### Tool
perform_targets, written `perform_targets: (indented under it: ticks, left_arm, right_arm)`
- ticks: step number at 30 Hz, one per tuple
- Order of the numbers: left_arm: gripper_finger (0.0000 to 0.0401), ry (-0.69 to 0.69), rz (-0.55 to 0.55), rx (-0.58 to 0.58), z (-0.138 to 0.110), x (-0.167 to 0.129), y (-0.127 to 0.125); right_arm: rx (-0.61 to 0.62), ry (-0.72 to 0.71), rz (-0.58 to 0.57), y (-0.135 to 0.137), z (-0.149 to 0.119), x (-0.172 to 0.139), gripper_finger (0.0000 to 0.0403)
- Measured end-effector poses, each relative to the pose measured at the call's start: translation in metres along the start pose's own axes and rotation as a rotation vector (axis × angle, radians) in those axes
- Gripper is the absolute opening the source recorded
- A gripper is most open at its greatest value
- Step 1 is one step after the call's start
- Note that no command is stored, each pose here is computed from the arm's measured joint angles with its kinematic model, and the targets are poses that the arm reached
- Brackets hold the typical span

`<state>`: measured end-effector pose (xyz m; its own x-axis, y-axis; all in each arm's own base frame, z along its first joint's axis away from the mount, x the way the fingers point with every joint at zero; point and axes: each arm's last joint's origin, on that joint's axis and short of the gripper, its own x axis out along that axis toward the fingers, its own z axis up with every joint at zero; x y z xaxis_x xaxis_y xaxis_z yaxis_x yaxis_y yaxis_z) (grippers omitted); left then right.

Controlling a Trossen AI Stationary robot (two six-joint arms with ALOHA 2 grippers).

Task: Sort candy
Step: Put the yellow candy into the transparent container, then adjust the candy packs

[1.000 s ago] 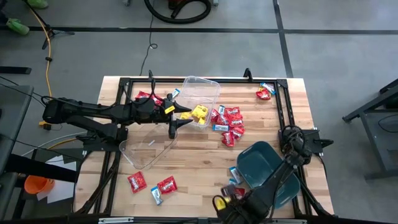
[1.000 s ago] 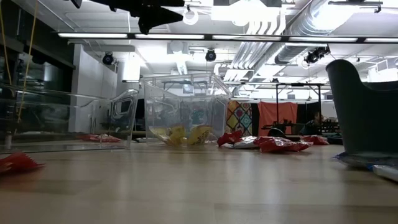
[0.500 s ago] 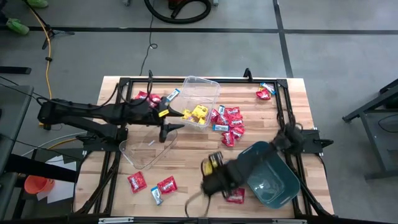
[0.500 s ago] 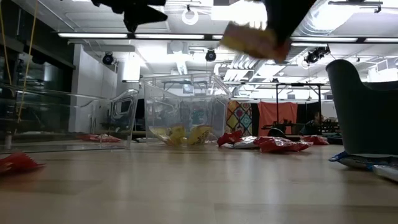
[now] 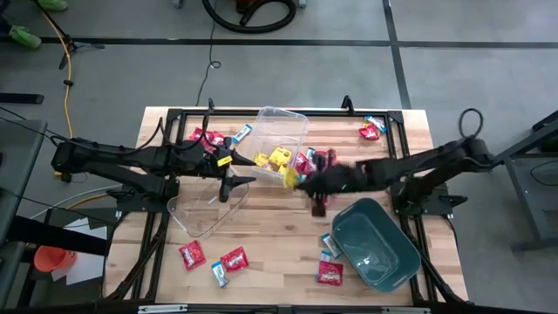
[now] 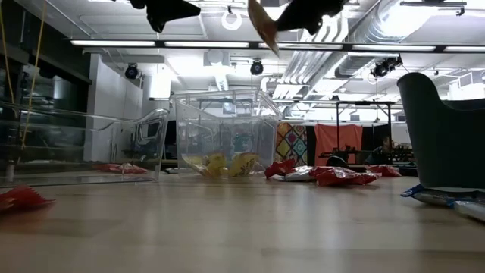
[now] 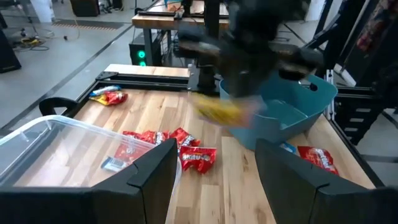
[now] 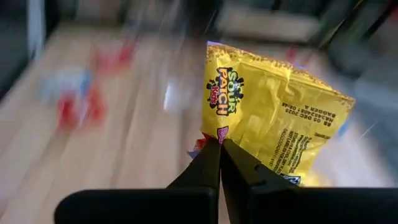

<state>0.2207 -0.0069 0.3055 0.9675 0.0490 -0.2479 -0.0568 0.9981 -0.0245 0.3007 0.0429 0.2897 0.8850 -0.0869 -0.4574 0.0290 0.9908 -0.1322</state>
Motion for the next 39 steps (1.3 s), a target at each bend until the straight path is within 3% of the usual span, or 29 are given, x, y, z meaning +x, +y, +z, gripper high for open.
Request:
perform_targets:
  ticks: [3,7,12,19,23,29,35,39]
  left_arm:
    - [0.0205,-0.009,0.000,-0.002,0.001,0.000,0.000]
    - [0.0205,-0.038,-0.001,-0.005,0.004,0.000,0.000]
    - [0.0205,-0.040,0.000,-0.004,0.004,0.000,0.000]
    - [0.0205,-0.041,0.000,-0.009,0.004,0.000,0.000]
    - [0.0205,-0.046,0.000,-0.032,0.004,0.000,0.000]
    - [0.0205,-0.046,0.000,-0.034,0.004,0.000,0.000]
    - [0.0205,-0.051,-0.001,-0.050,0.005,0.000,0.000]
    - [0.0205,-0.053,-0.001,-0.051,0.005,0.000,0.000]
  right_arm:
    - [0.060,-0.218,-0.083,-0.025,-0.013,0.002,0.0000]
    - [0.132,-0.370,-0.132,-0.051,-0.027,0.009,0.0000]
    - [0.194,-0.365,-0.137,-0.067,-0.037,0.026,0.0000]
    - [0.236,-0.362,-0.159,-0.075,-0.018,0.047,0.0000]
    - [0.247,-0.257,-0.207,-0.078,-0.008,0.056,0.0008]
    - [0.220,-0.069,-0.272,-0.084,0.000,0.059,0.0082]
    - [0.160,-0.024,-0.269,-0.083,-0.002,0.058,0.0192]
    - [0.140,0.031,-0.268,-0.083,-0.007,0.058,0.0235]
